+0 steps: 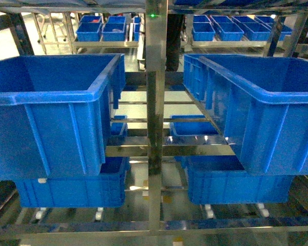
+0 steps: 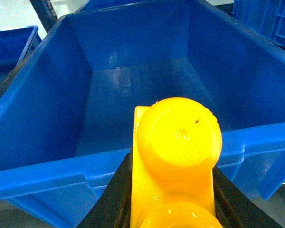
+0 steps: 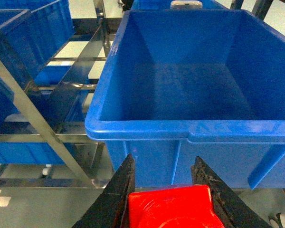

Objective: Sort and place red and yellow blocks in left bins

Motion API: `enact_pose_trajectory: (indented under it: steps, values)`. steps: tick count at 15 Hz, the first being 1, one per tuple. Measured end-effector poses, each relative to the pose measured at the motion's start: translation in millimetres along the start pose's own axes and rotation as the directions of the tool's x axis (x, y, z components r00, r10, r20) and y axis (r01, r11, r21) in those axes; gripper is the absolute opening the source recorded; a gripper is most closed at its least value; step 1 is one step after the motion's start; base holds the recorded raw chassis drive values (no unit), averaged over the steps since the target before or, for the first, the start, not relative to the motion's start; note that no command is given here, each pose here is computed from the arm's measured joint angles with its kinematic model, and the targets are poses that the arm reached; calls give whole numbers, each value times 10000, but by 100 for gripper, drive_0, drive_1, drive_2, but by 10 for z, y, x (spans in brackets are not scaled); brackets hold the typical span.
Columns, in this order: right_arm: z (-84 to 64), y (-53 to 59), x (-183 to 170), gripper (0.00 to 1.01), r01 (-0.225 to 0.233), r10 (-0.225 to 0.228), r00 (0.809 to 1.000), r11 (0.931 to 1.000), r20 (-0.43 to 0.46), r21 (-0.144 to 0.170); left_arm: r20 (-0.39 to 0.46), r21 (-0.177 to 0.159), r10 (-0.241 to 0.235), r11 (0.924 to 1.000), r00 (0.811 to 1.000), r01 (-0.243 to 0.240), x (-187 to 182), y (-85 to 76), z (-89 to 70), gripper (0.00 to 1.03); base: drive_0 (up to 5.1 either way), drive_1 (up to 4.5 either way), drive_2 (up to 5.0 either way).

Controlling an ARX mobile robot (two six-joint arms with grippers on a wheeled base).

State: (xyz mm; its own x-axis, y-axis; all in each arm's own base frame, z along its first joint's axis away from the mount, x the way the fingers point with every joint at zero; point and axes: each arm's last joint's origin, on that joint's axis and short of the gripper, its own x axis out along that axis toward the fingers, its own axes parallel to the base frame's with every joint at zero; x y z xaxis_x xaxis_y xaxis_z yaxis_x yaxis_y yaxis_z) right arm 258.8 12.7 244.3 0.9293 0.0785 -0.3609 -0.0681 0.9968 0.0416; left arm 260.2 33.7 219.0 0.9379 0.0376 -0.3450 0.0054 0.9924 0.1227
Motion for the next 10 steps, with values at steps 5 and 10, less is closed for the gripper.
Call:
enact_pose_trajectory:
  steps: [5,10]
  values:
    - [7,1,-2,29,-9,9,10000,10000,38,-7,-3,-6,45,10000,10000,-45,-2,6,0,28,-36,-36,-36]
    - [-4,-1,10,29,36,-36,10000,10000,-49,2,10,12,-46,10000,10000,46,0,-9,2,28,-21,-21,-21]
